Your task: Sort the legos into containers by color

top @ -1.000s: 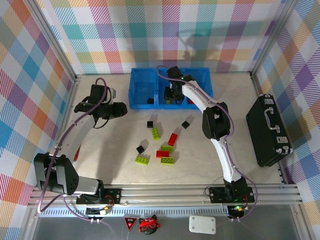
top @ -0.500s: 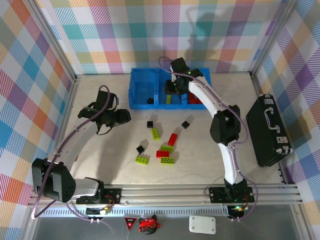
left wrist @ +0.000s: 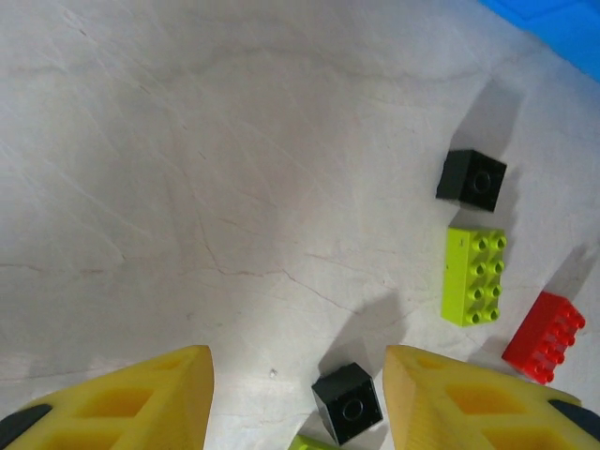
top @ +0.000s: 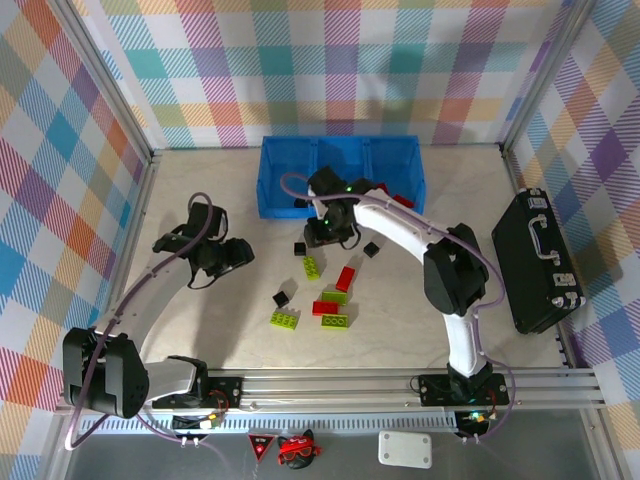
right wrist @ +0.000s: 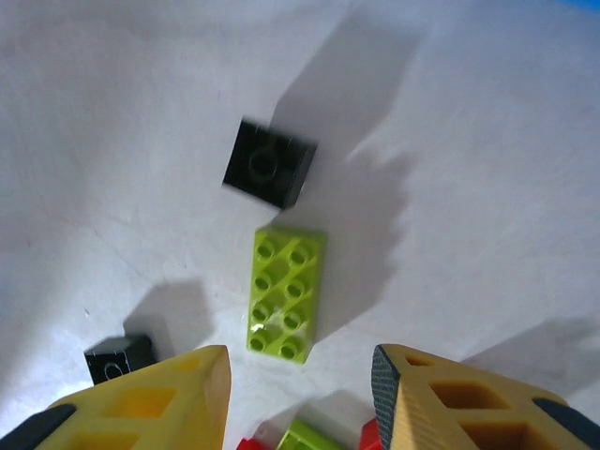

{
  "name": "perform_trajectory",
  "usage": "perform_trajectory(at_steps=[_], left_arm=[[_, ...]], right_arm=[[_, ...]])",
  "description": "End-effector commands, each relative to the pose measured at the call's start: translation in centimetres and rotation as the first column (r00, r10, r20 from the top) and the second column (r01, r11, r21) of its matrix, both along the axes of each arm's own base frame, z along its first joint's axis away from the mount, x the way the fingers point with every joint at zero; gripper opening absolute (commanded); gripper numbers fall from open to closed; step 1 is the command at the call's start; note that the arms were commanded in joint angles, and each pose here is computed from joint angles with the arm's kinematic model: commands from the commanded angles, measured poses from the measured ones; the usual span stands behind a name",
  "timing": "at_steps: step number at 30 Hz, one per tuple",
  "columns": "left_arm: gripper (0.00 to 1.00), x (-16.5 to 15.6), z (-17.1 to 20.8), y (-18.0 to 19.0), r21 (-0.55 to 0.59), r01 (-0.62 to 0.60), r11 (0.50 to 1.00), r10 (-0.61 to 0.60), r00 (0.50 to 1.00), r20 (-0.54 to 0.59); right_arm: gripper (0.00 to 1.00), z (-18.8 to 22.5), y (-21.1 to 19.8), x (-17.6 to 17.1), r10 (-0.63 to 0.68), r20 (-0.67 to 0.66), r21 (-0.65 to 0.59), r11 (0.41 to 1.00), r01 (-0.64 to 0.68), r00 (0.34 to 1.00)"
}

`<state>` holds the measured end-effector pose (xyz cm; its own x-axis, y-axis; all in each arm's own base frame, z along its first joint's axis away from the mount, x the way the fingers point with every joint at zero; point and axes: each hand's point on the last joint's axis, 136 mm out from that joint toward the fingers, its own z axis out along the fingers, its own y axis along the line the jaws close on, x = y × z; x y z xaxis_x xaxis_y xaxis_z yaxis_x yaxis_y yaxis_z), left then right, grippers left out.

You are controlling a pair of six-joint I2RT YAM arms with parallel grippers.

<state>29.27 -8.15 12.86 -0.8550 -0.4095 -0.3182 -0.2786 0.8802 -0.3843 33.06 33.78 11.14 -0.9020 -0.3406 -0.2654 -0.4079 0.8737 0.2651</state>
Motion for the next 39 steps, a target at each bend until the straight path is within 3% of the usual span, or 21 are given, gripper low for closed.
perform_trajectory(at_steps=[1, 11, 17, 39], left_arm=[[0.51, 0.5, 0.9, 1.0, -0.027, 0.005, 1.000, -0.004, 1.000, 0.029], [0.53, 3.9, 3.7, 3.8, 0.163, 0.090, 0.982, -0.110, 0.987, 0.121], [0.54, 5.0, 5.5, 3.7, 0.162, 0.079, 0.984, -0.111, 0.973, 0.200], [0.54, 5.0, 5.0, 3.8, 0.114, 0.102, 0.988, -0.124, 0.969, 0.213]], right_arm=[[0.46, 0.5, 1.0, -1.4, -0.008, 0.012, 0.008, 1.000, 0.008, 1.000], [0.50, -3.8, 1.7, -2.7, -0.022, -0.018, -0.105, 0.994, 0.020, 1.000], [0.52, -5.3, 1.4, -2.3, -0.049, -0.018, -0.147, 0.988, 0.046, 0.999], [0.48, -8.1, 2.7, -2.5, -0.064, -0.062, -0.171, 0.984, 0.053, 0.996]])
